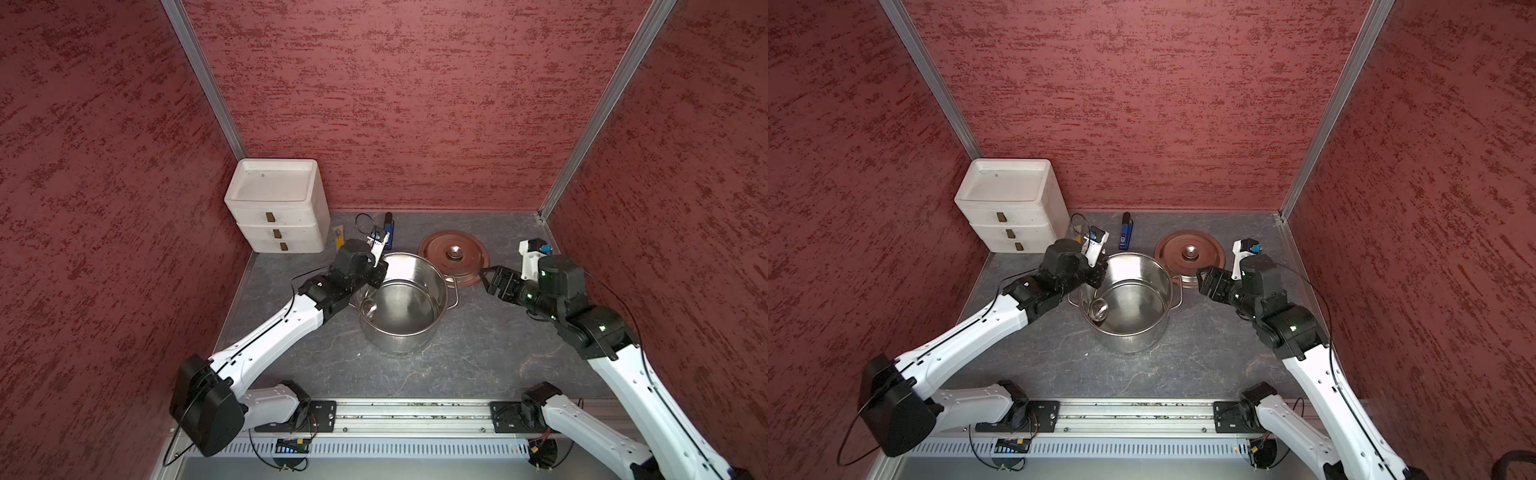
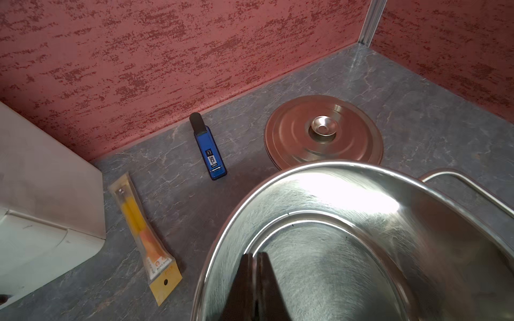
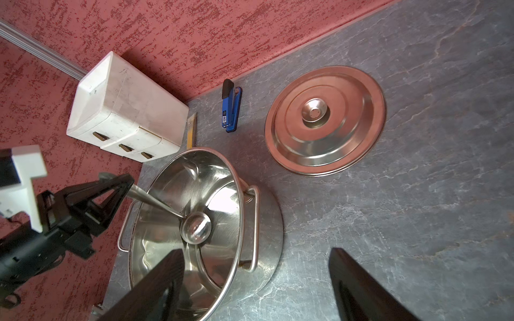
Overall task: Stir the soup with a spoon
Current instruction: Stir the soup in the pan with a stick.
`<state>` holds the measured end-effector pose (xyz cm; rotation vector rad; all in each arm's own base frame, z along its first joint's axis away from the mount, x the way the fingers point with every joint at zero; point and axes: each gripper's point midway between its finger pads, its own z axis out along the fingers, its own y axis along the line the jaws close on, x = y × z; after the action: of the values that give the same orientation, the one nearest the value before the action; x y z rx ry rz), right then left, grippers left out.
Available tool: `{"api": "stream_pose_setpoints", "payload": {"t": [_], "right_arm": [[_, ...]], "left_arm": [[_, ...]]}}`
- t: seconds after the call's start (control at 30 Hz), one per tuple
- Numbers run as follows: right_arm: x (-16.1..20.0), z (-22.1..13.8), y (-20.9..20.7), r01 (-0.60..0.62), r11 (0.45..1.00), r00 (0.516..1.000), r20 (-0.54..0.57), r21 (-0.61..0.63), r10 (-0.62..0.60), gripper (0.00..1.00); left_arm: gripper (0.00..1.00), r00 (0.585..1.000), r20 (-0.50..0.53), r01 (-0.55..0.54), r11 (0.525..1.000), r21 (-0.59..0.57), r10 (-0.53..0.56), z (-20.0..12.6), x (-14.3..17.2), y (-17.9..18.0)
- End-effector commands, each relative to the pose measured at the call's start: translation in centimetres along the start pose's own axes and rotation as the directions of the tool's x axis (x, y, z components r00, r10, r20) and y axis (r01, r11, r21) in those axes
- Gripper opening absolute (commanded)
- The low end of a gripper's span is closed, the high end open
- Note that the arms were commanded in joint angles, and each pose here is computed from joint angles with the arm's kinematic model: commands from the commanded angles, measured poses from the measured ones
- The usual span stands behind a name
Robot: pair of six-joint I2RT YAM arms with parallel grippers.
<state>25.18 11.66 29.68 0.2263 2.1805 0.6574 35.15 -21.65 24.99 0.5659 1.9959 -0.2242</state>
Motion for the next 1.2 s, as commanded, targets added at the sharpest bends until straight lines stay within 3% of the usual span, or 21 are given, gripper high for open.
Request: {"api": "stream_pose_setpoints", "payload": {"t": [0.0, 0.23, 0.47, 0.83, 1.07, 1.17], "right_arm": [[-0.6, -0.6, 0.1, -0.016, 1.000, 0.999, 0.031, -0.006, 0.016, 0.86], [-0.7, -1.3, -0.2, -0.019, 1.000, 0.999, 0.045, 0.006, 0.018, 0.86], [-0.7, -2.0, -0.3, -0.022, 1.000, 0.998, 0.056, 0.011, 0.021, 0.86], [-0.3, -2.7, -0.8, -0.024, 0.999, 0.998, 0.057, 0.022, 0.023, 0.85], [0.0, -2.0, -0.7, -0.019, 1.000, 0.999, 0.041, 0.014, 0.018, 0.85], [0.1, -1.6, -0.6, -0.020, 1.000, 0.999, 0.031, 0.011, 0.019, 0.86]], "left_arm": [[0.00, 0.992, 0.117, -0.038, 0.999, 0.008, 0.037, 0.7, -4.6, 0.0], [0.00, 0.983, 0.151, -0.123, 0.982, 0.140, 0.102, 4.5, -7.6, -4.1], [0.00, 0.967, 0.208, -0.199, 0.946, 0.257, 0.147, 5.5, -9.7, -10.4], [0.00, 0.941, 0.243, -0.322, 0.848, 0.421, 0.237, 2.0, -8.0, -20.1], [0.00, 0.935, 0.220, -0.352, 0.798, 0.490, 0.277, -3.0, -4.5, -22.5], [0.00, 0.946, 0.174, -0.323, 0.810, 0.490, 0.272, -4.3, -2.6, -22.0]]}}
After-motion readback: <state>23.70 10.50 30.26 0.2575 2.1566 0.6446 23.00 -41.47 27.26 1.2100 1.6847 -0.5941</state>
